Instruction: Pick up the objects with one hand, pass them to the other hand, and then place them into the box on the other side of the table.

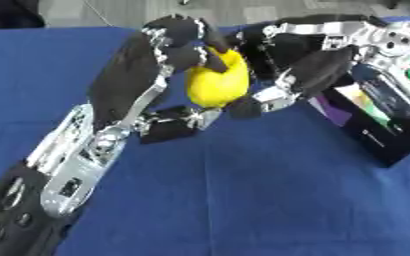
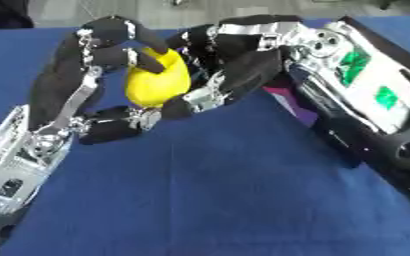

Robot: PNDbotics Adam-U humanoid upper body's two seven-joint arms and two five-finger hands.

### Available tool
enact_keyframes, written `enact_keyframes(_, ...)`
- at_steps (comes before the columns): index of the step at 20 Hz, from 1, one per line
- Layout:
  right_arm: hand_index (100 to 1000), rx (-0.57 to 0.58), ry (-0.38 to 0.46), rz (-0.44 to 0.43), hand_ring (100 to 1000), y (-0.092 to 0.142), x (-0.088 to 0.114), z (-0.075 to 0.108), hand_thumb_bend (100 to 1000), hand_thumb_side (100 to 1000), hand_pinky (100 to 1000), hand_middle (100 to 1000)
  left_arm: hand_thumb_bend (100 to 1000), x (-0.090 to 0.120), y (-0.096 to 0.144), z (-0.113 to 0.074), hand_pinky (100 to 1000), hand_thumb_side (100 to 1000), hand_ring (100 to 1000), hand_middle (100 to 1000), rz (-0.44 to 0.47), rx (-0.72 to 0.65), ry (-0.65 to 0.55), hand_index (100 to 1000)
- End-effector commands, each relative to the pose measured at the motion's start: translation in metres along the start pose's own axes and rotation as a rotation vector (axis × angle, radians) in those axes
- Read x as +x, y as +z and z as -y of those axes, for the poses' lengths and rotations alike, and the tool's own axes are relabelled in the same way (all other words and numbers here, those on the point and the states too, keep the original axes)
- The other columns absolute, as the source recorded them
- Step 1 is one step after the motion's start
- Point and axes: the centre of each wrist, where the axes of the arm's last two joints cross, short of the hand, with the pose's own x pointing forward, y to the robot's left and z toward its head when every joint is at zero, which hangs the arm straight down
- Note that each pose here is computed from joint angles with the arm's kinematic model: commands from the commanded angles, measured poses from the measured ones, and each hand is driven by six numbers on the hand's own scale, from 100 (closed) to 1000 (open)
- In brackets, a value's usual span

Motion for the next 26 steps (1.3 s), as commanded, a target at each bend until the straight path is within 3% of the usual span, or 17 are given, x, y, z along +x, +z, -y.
enact_keyframes(1, 836, -0.007, 0.011, 0.01, 799, 0.003, 0.007, 0.001, 578, 247, 815, 599, 207, 0.001, -0.008, -0.004, 690, 100, 622, 588, 0.029, 0.011, -0.016, 560)
enact_keyframes(10, 830, 0.027, -0.007, 0.033, 794, 0.004, 0.008, 0.001, 598, 222, 812, 588, 212, -0.002, -0.004, 0.003, 691, 100, 623, 588, 0.024, -0.016, -0.028, 560)
enact_keyframes(15, 773, 0.027, -0.007, 0.023, 764, 0.004, 0.007, 0.001, 590, 133, 805, 520, 207, -0.001, -0.005, 0.005, 691, 100, 623, 591, 0.023, 0.002, -0.026, 560)
enact_keyframes(22, 650, 0.026, -0.02, 0.023, 695, 0.003, 0.006, 0.0, 415, 100, 785, 394, 209, 0.002, -0.009, 0.01, 692, 100, 623, 592, 0.033, 0.017, -0.023, 563)
enact_keyframes(26, 598, 0.016, -0.031, 0.02, 668, 0.003, 0.006, 0.0, 417, 100, 779, 349, 211, 0.002, -0.008, 0.013, 692, 100, 624, 592, 0.033, 0.013, -0.023, 564)
